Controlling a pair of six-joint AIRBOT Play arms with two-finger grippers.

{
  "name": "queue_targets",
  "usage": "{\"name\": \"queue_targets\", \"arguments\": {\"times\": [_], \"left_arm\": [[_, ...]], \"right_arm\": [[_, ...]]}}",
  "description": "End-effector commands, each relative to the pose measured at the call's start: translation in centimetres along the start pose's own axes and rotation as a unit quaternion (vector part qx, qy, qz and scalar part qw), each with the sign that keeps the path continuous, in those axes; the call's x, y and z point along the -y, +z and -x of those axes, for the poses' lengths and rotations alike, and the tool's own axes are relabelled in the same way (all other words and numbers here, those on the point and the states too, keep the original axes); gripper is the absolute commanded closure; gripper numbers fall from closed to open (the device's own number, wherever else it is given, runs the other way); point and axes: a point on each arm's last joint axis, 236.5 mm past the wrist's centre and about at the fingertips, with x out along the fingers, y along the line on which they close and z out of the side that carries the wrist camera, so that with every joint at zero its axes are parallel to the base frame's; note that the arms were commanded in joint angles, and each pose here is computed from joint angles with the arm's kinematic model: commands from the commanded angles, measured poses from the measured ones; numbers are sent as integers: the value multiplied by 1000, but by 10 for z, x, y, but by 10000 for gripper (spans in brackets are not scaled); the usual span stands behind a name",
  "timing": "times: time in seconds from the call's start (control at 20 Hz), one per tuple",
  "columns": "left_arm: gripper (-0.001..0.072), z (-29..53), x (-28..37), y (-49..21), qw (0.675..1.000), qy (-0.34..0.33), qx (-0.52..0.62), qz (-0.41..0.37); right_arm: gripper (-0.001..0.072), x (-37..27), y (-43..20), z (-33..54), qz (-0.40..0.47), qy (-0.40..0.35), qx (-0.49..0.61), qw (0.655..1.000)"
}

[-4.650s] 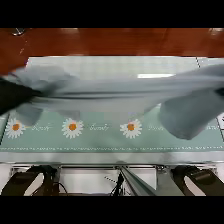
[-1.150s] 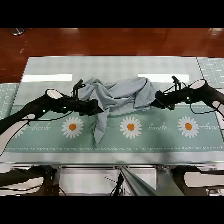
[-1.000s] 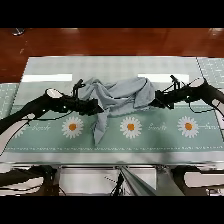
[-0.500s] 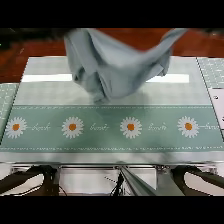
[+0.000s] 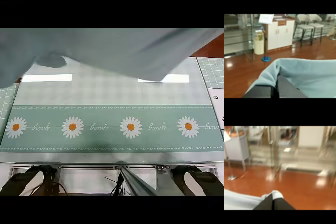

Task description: Fold the shirts.

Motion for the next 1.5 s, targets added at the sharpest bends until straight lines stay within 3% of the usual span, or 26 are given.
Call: {"name": "queue_targets", "arguments": {"times": [0.0, 0.1, 0.3, 0.45, 0.65, 0.95, 1.25, 1.45], "left_arm": [[687, 56, 38, -12, 998, 19, -33, -43], [687, 71, 52, -28, 997, 13, -65, -48], [687, 72, 49, -80, 986, 5, -167, 14], [687, 56, 29, -145, 960, -2, -266, 89], [686, 13, -7, -250, 909, -20, -357, 212], [686, -89, -36, -386, 873, -36, -376, 310], [685, -186, -63, -454, 851, -28, -384, 358], [685, -210, -68, -489, 824, -32, -397, 403]], "right_arm": [[685, -20, 3, 63, 27, -15, 14, 999], [685, -24, -9, 74, 29, -16, -6, 999], [685, -13, -38, 81, 27, -41, -68, 996], [685, 13, -61, 75, 9, -87, -111, 990], [685, 59, -144, 33, -31, -129, -237, 962], [685, 116, -284, -78, -87, -135, -349, 923], [684, 156, -398, -205, -162, -110, -414, 889], [684, 160, -470, -251, -232, -93, -452, 856]]}}
